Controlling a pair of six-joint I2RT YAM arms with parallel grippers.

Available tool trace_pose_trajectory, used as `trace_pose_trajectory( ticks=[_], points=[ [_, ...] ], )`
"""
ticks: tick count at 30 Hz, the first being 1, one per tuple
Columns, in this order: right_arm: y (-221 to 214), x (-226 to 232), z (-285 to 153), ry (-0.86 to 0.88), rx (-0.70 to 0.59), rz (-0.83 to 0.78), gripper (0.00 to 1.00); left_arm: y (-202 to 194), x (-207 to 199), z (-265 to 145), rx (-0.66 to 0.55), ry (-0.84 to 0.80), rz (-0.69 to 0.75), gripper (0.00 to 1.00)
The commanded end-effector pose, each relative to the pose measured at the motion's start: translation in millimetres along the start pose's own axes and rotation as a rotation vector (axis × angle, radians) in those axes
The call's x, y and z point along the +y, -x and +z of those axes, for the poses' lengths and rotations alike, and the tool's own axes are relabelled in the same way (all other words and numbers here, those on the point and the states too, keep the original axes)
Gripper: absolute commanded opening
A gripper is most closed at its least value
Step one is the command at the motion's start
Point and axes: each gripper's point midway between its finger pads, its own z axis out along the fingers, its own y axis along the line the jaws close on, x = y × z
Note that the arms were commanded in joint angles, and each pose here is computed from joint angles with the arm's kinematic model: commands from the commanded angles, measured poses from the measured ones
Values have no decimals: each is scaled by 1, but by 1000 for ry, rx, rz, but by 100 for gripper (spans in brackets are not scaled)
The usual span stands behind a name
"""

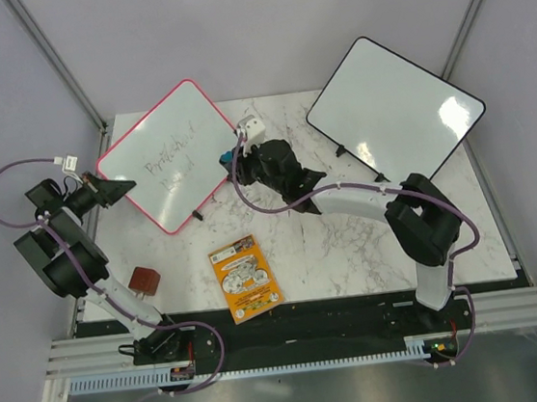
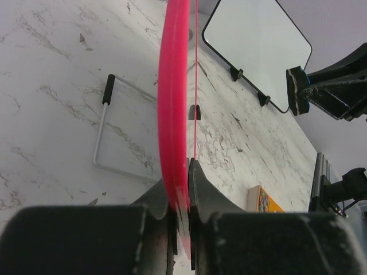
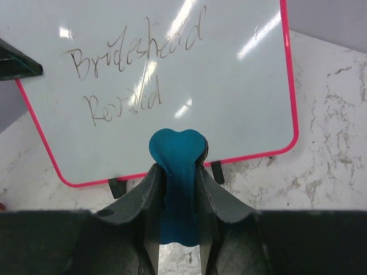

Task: Erase the whiteboard

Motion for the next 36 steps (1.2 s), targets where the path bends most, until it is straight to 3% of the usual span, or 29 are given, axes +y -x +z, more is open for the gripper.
trace_pose_trajectory(
  ticks=[1,10,20,24,36],
  points=[
    [12,10,26,32,-74,6,0,-14,19,0,37,69,226,2],
    [-18,10,86,-72,-34,48,0,-15,3,3,93,213,246,2],
    [-7,25,107,-113,-227,4,0,-27,4,7,167,188,197,2],
    [-28,33,121,-114,-217,-72,0,-32,8,7,193,200,221,2],
    [-48,133,132,90,-239,-166,0,-32,-13,11,214,173,236,2]
  ],
)
